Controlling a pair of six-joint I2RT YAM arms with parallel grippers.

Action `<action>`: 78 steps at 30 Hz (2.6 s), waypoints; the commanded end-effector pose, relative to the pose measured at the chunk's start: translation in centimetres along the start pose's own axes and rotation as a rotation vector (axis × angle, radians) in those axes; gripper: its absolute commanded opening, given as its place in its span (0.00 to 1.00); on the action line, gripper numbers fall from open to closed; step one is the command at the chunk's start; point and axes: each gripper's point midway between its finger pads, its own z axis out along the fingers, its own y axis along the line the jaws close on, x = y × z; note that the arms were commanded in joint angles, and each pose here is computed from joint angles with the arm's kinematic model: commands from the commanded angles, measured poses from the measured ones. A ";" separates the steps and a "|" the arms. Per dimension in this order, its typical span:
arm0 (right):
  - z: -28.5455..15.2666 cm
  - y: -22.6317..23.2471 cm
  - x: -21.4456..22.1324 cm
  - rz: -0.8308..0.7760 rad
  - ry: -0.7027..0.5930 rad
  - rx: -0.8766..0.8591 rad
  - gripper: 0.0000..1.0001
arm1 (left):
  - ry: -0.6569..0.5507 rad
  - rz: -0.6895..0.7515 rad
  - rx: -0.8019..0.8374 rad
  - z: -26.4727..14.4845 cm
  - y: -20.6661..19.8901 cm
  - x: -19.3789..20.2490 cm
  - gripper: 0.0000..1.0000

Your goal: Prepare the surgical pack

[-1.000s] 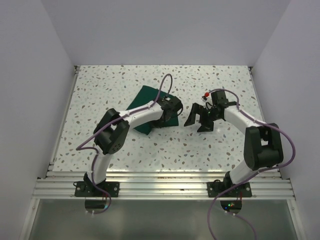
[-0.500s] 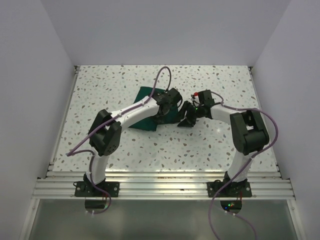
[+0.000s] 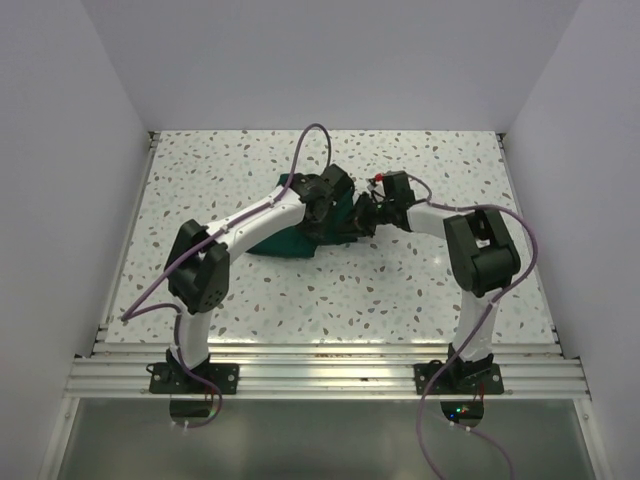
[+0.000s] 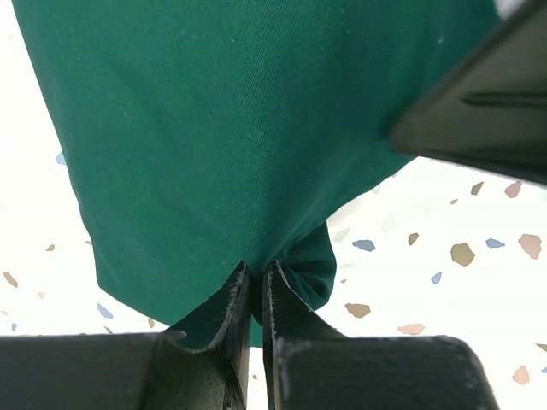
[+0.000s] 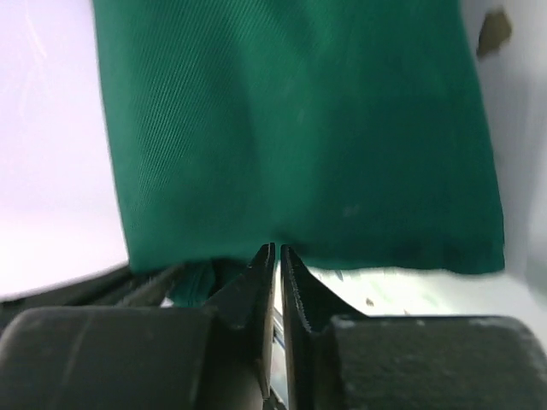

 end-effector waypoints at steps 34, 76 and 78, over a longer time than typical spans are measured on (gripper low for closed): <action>8.2 6.1 -1.7 -0.034 -0.087 -0.223 0.03 | -0.147 -0.001 0.177 -3.1 -2.0 -3.1 0.00; 6.5 3.0 -9.7 0.087 -0.257 -0.273 0.01 | -0.095 0.029 0.289 -2.2 -4.6 2.4 0.00; 5.7 1.5 -9.1 0.072 -0.213 -0.224 0.03 | -0.087 0.027 0.285 -1.8 -4.5 2.9 0.00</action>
